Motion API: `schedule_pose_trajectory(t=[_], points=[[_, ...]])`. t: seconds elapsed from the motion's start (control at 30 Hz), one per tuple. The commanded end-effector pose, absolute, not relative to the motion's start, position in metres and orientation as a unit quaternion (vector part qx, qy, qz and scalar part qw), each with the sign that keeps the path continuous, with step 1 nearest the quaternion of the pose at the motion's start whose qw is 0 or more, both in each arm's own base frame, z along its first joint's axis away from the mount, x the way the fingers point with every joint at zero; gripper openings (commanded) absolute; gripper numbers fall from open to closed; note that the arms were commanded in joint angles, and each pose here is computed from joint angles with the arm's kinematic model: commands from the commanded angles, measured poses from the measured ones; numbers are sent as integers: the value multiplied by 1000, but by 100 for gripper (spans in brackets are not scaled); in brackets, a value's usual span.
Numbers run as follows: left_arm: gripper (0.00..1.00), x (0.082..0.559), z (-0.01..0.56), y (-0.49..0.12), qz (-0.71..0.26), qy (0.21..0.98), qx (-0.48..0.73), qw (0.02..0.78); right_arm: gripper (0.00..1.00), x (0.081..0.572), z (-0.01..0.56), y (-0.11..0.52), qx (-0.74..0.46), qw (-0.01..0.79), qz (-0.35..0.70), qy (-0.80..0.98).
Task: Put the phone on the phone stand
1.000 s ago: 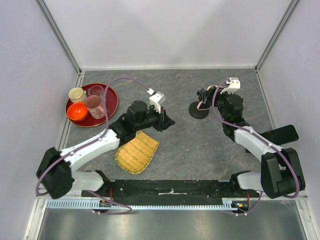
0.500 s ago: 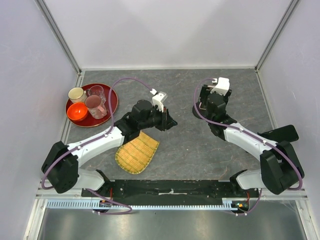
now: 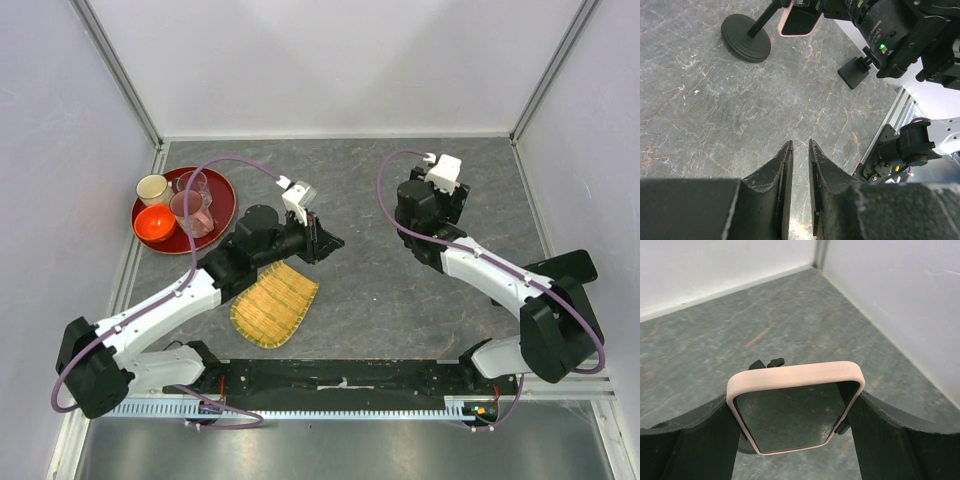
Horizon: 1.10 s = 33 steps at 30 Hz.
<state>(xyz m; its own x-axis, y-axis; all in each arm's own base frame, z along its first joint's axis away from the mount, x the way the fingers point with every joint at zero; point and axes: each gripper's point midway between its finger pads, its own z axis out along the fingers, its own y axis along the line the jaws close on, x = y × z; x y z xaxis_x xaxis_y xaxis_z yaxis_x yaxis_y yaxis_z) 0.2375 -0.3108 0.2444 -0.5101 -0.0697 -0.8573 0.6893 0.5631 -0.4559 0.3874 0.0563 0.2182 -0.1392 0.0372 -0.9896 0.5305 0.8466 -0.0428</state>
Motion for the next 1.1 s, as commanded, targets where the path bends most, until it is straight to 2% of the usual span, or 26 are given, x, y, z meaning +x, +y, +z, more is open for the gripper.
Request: schedule_pose_trajectory(t=[0.0, 0.23, 0.43, 0.63, 0.8, 0.93, 1.07], points=[[25, 232, 260, -305, -423, 752, 199, 464, 0, 349, 224, 10, 203, 562, -338, 727], [25, 226, 264, -303, -435, 748, 199, 461, 0, 331, 258, -2, 246, 580, -305, 714], [25, 220, 265, -300, -440, 745, 198, 461, 0, 317, 292, -4, 272, 611, -222, 709], [26, 220, 261, -301, -443, 745, 198, 457, 0, 291, 304, -35, 302, 597, -320, 671], [26, 221, 258, -304, -445, 747, 200, 451, 0, 294, 304, -46, 324, 595, -322, 661], [26, 221, 261, -305, -446, 746, 201, 452, 0, 284, 307, -75, 372, 578, -383, 617], [26, 223, 256, -306, -440, 751, 204, 448, 0, 280, 307, -96, 418, 575, -394, 582]])
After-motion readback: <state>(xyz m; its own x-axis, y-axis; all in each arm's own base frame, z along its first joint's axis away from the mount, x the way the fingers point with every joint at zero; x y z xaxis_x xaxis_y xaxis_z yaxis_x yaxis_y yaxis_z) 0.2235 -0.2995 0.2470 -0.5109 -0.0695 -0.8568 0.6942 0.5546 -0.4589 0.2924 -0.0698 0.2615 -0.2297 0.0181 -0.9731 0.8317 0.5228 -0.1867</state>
